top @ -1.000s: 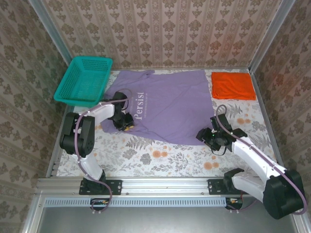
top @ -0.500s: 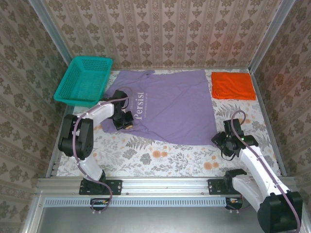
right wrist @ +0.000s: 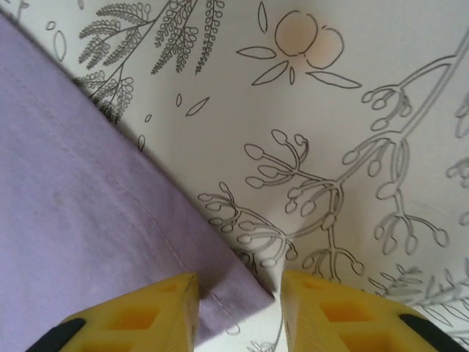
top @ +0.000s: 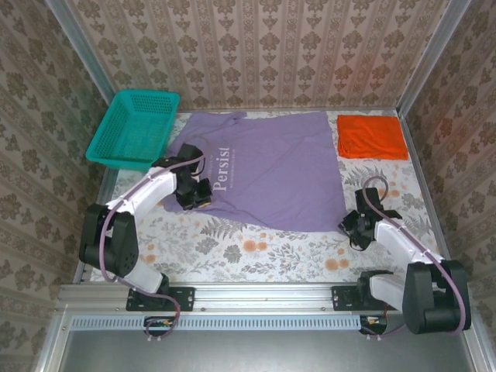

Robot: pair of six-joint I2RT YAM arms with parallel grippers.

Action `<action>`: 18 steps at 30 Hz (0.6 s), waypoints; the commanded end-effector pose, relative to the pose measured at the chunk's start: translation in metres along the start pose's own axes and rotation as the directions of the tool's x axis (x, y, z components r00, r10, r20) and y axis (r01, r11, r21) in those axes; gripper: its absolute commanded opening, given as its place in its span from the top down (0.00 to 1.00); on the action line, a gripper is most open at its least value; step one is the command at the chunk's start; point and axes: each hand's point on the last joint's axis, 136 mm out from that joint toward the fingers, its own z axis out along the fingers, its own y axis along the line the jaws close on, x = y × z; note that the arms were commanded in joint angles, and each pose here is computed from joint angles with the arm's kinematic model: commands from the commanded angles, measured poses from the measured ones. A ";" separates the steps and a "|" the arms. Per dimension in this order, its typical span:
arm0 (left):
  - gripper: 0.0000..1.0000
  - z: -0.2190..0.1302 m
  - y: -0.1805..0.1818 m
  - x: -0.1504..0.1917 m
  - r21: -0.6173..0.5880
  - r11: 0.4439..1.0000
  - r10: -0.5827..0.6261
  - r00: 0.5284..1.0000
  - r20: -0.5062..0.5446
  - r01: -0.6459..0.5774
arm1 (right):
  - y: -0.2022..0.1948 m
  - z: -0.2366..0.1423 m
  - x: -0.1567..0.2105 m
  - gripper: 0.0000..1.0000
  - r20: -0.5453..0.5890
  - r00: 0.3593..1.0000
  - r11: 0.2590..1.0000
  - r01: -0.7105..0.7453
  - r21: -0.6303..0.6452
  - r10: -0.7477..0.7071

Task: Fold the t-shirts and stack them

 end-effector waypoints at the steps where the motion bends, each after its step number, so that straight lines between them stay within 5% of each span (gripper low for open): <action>1: 1.00 -0.007 0.010 0.024 -0.032 0.999 0.006 0.999 -0.047 -0.008 | 0.012 0.004 0.000 0.67 -0.019 1.000 0.999 0.012 -0.049 -0.013; 10: 1.00 -0.028 0.021 0.089 -0.090 0.994 0.047 0.981 -0.187 -0.065 | 0.003 -0.003 0.008 1.00 -0.072 0.996 0.999 0.050 0.006 -0.049; 18: 1.00 -0.038 0.050 0.172 -0.162 0.986 -0.022 0.955 -0.297 -0.027 | 0.009 -0.030 0.009 1.00 -0.061 0.991 0.992 0.120 -0.029 -0.122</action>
